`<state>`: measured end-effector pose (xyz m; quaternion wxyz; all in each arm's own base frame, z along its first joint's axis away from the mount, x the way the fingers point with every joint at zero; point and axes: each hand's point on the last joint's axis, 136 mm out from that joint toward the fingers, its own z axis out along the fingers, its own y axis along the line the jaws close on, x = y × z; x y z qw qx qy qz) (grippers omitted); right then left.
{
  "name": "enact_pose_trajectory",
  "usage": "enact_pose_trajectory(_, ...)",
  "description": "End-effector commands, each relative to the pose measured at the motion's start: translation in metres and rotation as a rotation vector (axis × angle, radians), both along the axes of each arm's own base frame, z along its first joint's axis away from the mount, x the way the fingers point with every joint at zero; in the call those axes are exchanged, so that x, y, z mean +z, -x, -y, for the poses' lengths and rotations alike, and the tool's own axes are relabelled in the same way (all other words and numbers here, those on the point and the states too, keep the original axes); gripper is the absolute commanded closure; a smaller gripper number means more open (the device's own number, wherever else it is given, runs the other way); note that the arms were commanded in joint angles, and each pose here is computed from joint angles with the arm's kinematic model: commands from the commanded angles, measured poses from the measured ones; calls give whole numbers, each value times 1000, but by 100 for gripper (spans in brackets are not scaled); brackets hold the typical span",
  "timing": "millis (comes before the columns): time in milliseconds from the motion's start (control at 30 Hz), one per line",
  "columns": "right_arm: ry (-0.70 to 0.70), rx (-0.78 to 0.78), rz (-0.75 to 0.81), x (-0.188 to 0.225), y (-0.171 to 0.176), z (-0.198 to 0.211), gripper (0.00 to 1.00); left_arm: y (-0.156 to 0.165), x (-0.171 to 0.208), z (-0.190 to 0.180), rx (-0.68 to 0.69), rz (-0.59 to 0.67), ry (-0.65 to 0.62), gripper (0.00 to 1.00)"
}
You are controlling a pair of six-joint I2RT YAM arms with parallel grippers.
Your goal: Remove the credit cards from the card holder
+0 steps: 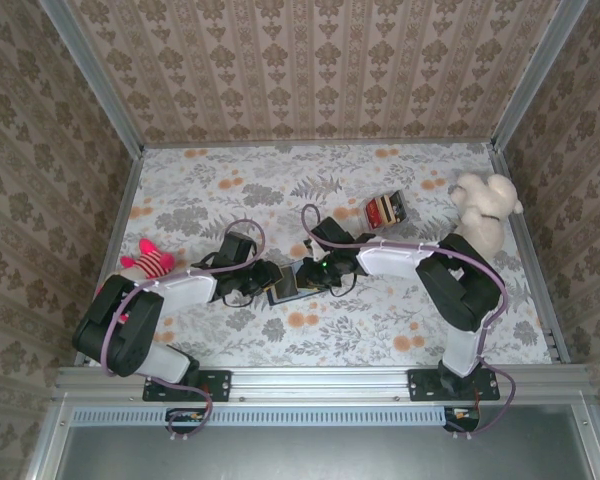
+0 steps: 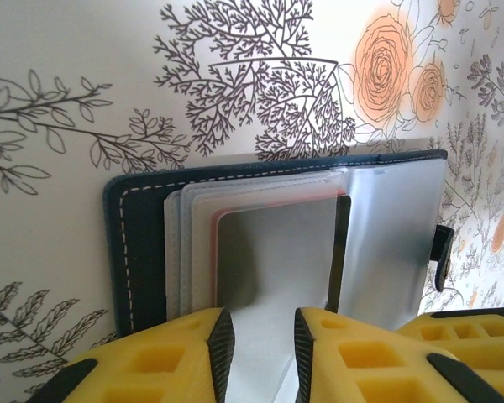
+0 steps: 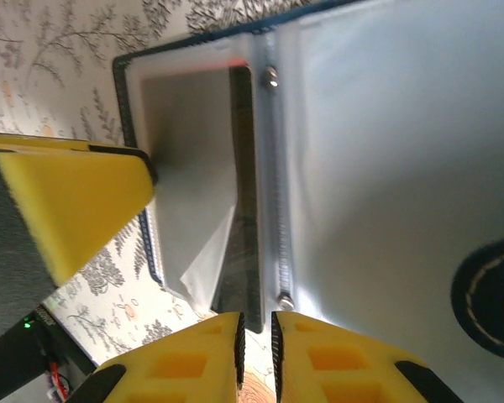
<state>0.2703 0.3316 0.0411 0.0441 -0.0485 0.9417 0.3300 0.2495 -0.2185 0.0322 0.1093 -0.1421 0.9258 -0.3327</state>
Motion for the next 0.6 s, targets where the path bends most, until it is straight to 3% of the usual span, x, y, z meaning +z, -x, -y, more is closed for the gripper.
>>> enact_pose_trajectory(0,-43,12,-12,2,-8,-10,81,26,-34,-26,16,-122,-122,70)
enact_pose_trajectory(567,-60,32,-48,-7,-8,-17,85,28,-39,-26,18,-131,-117,72)
